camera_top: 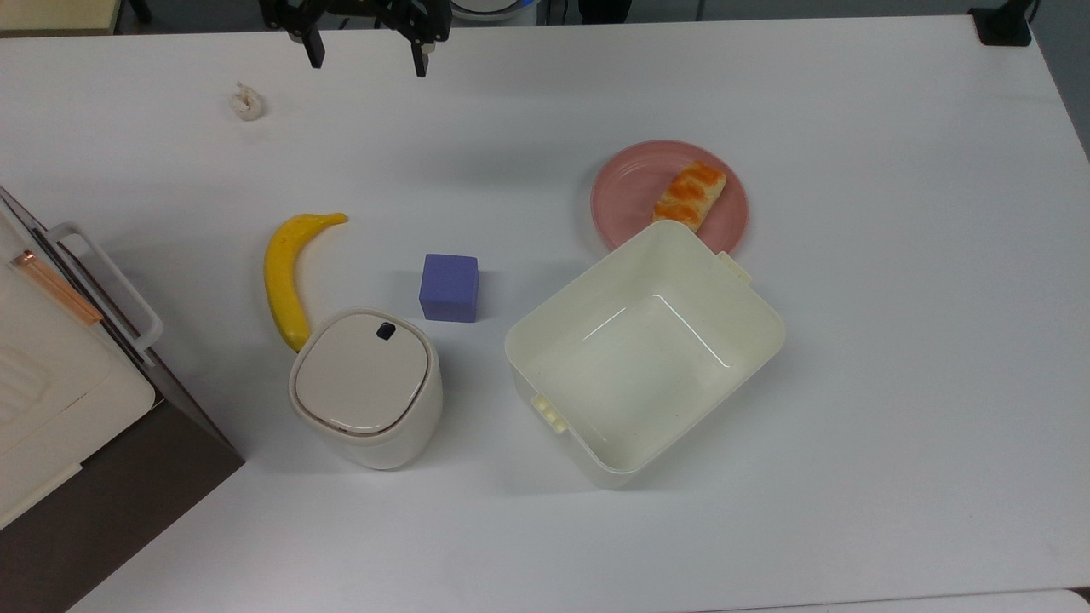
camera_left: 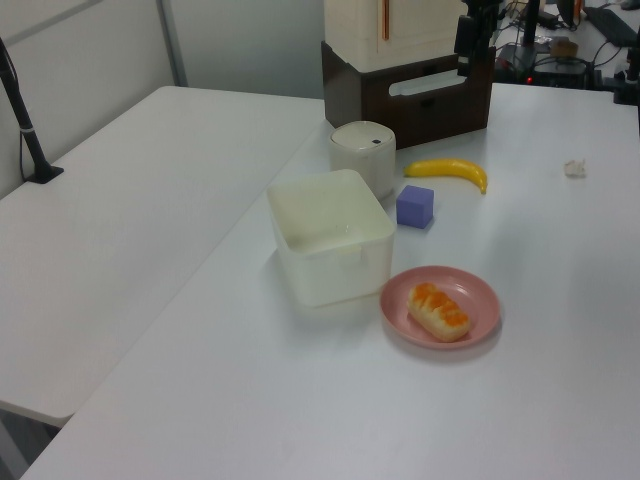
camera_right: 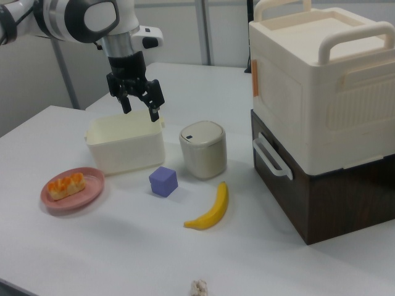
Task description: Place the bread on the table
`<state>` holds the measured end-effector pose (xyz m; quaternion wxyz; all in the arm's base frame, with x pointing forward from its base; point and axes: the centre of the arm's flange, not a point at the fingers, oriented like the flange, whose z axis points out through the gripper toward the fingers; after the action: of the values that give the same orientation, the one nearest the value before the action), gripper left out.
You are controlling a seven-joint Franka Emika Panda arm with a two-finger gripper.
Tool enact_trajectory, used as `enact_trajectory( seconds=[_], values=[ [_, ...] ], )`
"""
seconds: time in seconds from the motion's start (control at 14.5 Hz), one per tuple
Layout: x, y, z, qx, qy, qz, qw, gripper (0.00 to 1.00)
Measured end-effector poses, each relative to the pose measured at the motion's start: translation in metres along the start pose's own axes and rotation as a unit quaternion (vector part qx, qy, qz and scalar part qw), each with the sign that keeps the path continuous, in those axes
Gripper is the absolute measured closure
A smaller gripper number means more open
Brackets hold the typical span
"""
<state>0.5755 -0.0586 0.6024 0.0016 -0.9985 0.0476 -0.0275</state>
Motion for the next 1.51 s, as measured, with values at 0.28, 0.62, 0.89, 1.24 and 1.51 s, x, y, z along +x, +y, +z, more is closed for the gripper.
enact_trajectory(
  seconds=[0.28, 0.62, 0.89, 1.24, 1.51],
  values=[
    [0.0, -0.0001, 0.0, 0.0, 0.0, -0.009, 1.0, 0.0],
    [-0.0024, 0.0001, -0.0009, 0.001, -0.005, -0.021, 0.9998, 0.0],
    [-0.004, 0.0001, -0.0006, 0.001, -0.011, -0.022, 0.9997, 0.0],
    [-0.0041, 0.0, -0.0003, 0.001, -0.011, -0.023, 0.9997, 0.0],
    [-0.0051, -0.0032, 0.0063, 0.001, -0.018, -0.028, 0.9994, 0.0]
  ],
)
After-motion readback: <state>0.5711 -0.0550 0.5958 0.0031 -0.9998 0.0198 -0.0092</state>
